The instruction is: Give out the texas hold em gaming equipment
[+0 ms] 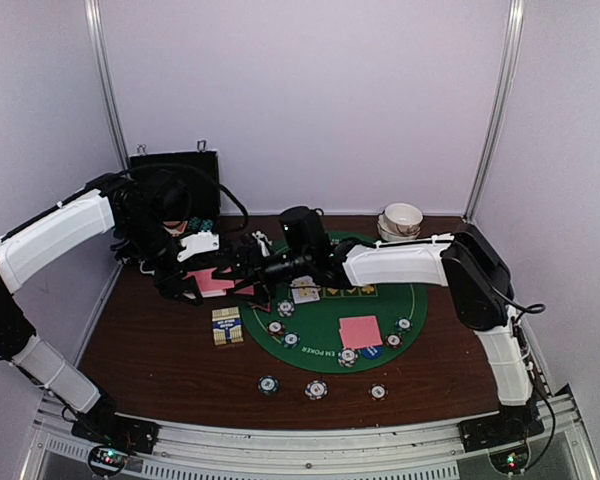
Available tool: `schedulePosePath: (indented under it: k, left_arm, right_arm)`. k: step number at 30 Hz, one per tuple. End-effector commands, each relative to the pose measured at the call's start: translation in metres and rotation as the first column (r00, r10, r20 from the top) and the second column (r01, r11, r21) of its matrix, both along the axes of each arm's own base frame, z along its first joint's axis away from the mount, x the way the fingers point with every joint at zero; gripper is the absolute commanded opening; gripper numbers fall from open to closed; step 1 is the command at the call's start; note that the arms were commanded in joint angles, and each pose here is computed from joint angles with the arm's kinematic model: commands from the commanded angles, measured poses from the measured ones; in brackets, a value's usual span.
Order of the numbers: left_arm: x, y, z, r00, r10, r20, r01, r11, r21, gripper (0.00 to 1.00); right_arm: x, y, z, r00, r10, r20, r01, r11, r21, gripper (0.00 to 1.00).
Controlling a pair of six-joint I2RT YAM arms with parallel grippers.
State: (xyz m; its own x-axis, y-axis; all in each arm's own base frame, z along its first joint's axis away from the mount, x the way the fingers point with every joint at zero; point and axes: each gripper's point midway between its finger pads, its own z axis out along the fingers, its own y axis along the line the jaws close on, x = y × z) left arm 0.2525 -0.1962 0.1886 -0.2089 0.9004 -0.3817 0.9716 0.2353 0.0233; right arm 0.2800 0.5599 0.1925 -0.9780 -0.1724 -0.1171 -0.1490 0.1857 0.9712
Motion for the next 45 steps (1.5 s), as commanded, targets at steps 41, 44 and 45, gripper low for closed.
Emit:
schedulePosePath:
  k: [41,44,45]
  left_arm:
    - [0.009,-0.002,0.016,0.998,0.004,0.06,-0.003,1.0,-0.02,0.0]
    - [0.009,-0.003,0.017,0.998,0.003,0.063,-0.002,1.0,-0.025,0.0]
    - [0.009,-0.003,0.018,0.998,0.003,0.063,-0.001,1.0,-0.026,0.0]
  right_arm:
    - [-0.029,-0.014,0.077,0.998,0.056,-0.037,-0.049,0.984,0.171,0.27]
    - [-0.031,-0.013,0.072,0.997,0.065,-0.031,-0.06,0.988,0.144,0.28]
    - [-0.031,-0.012,0.071,0.997,0.066,-0.028,-0.061,0.988,0.14,0.28]
